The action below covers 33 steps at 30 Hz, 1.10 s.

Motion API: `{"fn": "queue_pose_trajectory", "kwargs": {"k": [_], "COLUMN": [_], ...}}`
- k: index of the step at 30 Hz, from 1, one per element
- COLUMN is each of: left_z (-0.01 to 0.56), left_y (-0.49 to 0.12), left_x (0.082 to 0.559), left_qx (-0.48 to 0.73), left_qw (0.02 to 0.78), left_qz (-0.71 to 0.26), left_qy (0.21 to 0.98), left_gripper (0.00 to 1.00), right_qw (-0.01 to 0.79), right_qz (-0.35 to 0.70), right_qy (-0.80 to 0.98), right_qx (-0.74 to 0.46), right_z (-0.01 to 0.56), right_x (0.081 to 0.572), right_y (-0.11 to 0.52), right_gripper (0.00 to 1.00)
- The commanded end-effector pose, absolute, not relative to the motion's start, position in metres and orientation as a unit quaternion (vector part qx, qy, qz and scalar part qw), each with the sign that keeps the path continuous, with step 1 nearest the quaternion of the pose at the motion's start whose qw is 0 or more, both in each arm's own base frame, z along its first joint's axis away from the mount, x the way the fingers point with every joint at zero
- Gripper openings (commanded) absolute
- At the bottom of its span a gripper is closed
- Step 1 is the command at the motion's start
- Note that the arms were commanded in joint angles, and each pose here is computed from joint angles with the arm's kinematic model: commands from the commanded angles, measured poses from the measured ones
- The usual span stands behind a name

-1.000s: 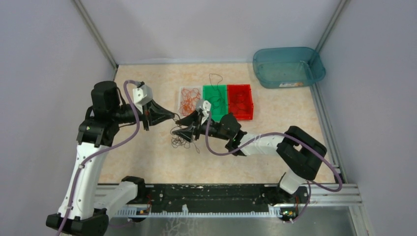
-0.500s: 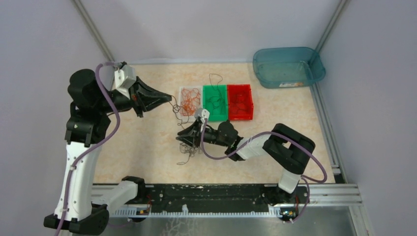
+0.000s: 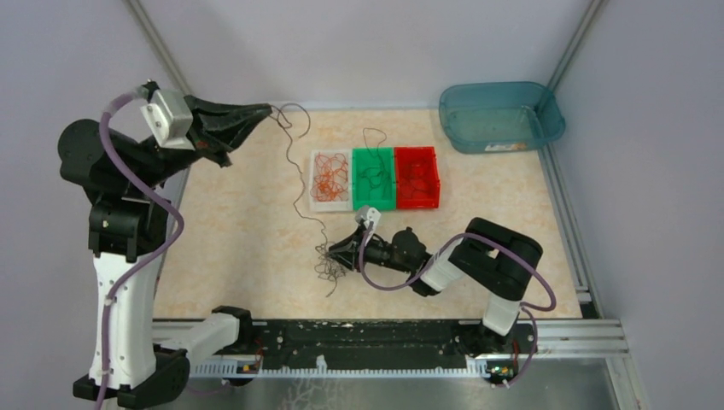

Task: Untangle the cables

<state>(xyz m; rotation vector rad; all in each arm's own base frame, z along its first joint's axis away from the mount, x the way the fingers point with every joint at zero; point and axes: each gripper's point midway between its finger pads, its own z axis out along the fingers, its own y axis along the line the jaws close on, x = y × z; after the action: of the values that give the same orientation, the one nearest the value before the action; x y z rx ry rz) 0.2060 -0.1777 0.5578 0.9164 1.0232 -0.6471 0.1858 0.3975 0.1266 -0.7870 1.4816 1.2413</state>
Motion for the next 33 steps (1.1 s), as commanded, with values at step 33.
{"fn": "queue_pose_trajectory", "kwargs": {"k": [33], "left_z": [0.85], "left_y": [-0.043], "left_x": [0.121], "left_qx": [0.146], "left_qw": [0.957], "left_qz": [0.251], "left_qy": [0.002], "left_gripper": [0.0], "right_qw": [0.535], "right_qz": [0.42], "right_qy": [0.677], "right_qx": [-0.281], "right_z": [0.081], "right_x": [0.185], "right_y": [0.327], "right_gripper": [0.09]}}
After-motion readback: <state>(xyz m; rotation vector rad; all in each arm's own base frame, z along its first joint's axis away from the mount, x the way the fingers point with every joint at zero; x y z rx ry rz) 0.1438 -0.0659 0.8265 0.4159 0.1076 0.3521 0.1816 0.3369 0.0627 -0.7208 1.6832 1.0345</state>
